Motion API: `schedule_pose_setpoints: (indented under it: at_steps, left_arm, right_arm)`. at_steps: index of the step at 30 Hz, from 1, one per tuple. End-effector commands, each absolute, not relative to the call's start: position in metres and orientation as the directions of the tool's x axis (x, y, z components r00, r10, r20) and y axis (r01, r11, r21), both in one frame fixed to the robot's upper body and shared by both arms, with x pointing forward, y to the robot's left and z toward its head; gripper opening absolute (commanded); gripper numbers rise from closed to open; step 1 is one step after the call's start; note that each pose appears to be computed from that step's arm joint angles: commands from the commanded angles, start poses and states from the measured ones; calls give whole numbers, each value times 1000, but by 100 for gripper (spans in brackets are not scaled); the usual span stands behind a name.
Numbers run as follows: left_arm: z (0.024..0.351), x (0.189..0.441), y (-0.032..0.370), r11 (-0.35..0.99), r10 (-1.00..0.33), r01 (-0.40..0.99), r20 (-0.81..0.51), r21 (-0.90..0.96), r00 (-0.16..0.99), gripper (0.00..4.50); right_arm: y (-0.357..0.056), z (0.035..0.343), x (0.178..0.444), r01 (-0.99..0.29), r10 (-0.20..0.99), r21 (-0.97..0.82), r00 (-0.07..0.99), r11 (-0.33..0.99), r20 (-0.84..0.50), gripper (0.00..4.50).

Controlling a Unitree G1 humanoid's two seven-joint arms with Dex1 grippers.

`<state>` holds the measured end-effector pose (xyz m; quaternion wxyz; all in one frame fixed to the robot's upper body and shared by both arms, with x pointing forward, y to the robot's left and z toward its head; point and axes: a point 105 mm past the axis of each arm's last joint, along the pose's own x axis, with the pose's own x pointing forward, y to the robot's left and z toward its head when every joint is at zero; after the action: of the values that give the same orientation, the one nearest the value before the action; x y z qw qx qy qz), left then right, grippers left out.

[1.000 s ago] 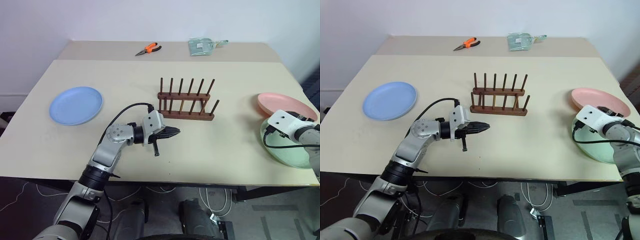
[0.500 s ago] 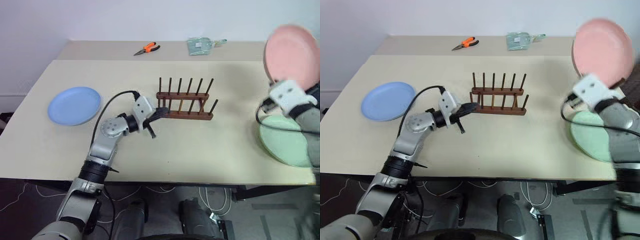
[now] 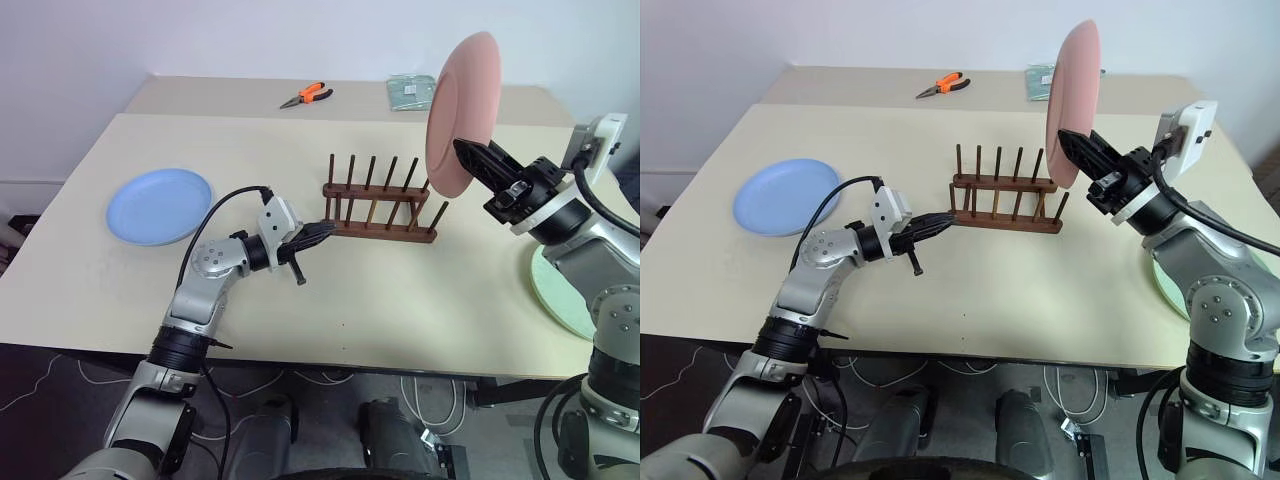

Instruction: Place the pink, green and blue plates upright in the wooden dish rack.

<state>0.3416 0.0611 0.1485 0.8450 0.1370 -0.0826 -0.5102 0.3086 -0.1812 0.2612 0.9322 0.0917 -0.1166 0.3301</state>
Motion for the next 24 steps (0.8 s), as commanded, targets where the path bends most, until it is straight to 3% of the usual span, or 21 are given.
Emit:
schedule_pose_setpoints:
  at_steps: [1,7,10,13,17,20,23,24]
  left_arm:
    - [158,337,59,433,-891,836,22,338,453,0]
    - [156,336,59,431,-891,836,13,340,454,0]
    - [155,336,58,427,-892,838,8,340,452,0]
    - [154,335,56,426,-894,843,6,329,449,0]
    - [152,334,55,424,-895,848,2,318,447,0]
    - [151,334,53,418,-897,850,1,320,441,0]
    - [152,336,50,414,-900,851,4,323,436,0]
    - [152,336,47,404,-905,855,4,324,426,0]
  right_arm:
    - [-181,257,311,-637,592,117,758,762,272,2]
    - [-188,233,324,-594,555,196,802,780,222,2]
    - [-193,232,329,-560,522,163,823,812,225,107]
    - [-201,240,322,-533,518,11,826,846,222,248]
    - [-213,235,307,-506,525,-149,840,849,135,248]
    - [-232,212,288,-490,500,-274,865,828,-38,248]
    - [-258,181,277,-430,375,-391,903,814,-211,248]
    - [-274,166,277,-383,286,-434,919,815,-273,248]
